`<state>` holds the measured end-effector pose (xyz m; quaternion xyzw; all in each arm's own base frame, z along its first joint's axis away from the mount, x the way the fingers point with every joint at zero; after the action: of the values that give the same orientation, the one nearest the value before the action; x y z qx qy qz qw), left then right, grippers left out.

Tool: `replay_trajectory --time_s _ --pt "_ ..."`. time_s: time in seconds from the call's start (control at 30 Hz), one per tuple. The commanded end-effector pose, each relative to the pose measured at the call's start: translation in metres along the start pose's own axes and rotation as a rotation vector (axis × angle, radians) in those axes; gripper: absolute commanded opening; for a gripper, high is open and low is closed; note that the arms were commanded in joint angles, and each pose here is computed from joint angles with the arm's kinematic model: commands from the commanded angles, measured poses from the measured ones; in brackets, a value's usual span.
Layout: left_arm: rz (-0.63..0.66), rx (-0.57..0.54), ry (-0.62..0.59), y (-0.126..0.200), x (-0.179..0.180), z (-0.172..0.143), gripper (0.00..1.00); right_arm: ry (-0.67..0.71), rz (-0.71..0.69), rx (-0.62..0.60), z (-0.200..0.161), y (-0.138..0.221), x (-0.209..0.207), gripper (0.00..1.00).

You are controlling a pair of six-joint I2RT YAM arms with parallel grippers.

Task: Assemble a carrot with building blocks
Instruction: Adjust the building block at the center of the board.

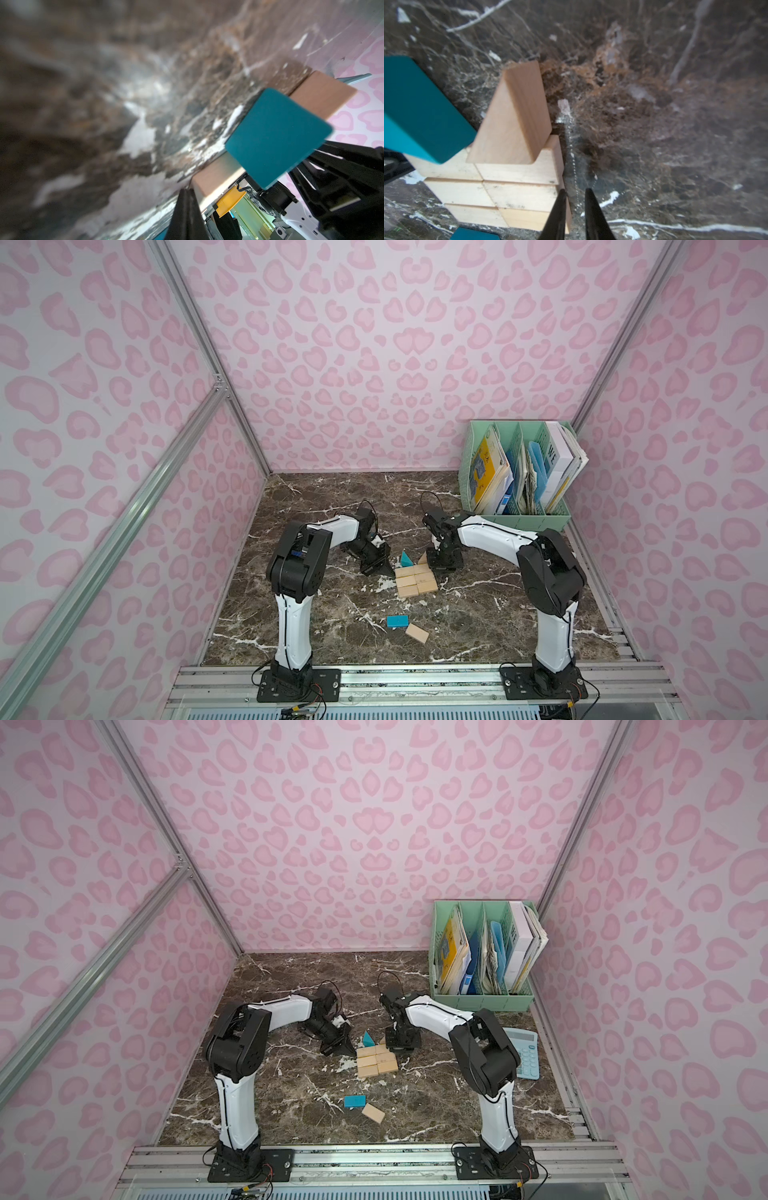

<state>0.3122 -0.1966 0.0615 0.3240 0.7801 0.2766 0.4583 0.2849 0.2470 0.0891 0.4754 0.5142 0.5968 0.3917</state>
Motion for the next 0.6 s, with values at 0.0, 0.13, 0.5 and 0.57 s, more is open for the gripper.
replay_trajectory --time_s 0.0,0.13,0.5,0.57 --pt "0.064 0.003 0.055 0.000 0.010 -0.004 0.00 -0.010 -0.028 0.005 -0.004 0.003 -0.004 0.20" --pt "0.131 -0.031 0.037 0.010 0.013 -0.010 0.00 -0.023 -0.037 -0.003 -0.005 0.007 -0.010 0.21" --pt "0.250 -0.103 -0.005 0.034 0.018 -0.023 0.04 -0.027 -0.050 -0.001 -0.013 0.008 -0.019 0.53" --pt "0.255 -0.101 -0.005 0.035 0.020 -0.025 0.00 -0.030 -0.052 -0.001 -0.014 0.008 -0.020 0.56"
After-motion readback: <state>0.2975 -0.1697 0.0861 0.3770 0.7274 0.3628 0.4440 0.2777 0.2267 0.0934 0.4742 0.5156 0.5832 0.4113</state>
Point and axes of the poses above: each gripper's point midway between its finger pads, its own y axis back along the fingers, its own x axis along the line the jaws close on, z = x × y, the point moved 6 cm from there along y, back along the fingers, and after that the axes turned 7 degrees about y, right-handed, at the moved point
